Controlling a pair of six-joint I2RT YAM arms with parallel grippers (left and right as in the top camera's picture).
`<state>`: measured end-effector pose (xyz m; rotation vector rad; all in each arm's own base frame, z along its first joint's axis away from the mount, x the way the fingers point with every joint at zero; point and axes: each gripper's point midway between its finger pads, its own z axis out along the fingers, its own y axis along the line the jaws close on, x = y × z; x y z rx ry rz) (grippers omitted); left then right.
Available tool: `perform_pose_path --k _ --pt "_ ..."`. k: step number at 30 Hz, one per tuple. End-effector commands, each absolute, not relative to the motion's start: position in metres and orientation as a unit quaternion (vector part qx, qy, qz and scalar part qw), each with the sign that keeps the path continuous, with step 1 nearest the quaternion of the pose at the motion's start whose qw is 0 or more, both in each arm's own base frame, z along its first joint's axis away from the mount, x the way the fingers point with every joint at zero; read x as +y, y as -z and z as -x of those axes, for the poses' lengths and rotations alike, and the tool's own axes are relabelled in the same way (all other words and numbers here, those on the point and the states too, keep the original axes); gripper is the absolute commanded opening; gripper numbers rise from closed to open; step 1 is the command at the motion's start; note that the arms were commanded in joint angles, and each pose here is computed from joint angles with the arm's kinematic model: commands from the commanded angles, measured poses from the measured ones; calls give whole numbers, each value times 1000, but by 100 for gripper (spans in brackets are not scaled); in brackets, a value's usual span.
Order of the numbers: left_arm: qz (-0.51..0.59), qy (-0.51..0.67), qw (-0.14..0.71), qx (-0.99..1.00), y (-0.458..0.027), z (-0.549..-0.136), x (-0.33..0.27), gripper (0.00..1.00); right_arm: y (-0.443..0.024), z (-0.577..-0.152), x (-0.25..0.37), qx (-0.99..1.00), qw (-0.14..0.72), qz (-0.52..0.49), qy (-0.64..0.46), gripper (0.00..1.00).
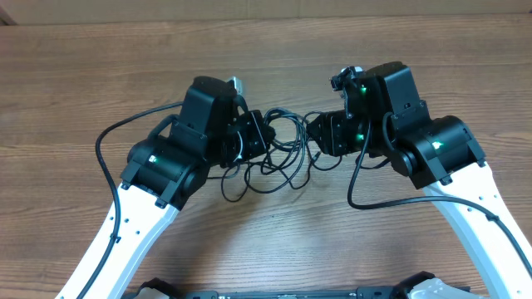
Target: Untangle cables
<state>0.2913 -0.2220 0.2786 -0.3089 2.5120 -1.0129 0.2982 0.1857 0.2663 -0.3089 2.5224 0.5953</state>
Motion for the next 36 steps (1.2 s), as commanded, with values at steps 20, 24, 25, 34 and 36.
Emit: perform_pose_path --k 20,24,25,34,36 --pt "-16 472 193 860 -322 -268 -259 4 -264 -317 177 940 274 57 -194 51" --pt "-28 471 196 860 -322 -266 -259 4 -241 -326 139 958 266 -44 -97 51" --pt "-30 470 197 860 -322 -266 -259 4 -236 -327 128 960 265 -64 -67 51" --pt "-26 436 221 872 -313 -274 -249 4 -227 -294 35 929 252 -222 159 52" --pt "-13 417 221 881 -306 -276 -244 4 -229 -286 24 918 249 -246 185 52"
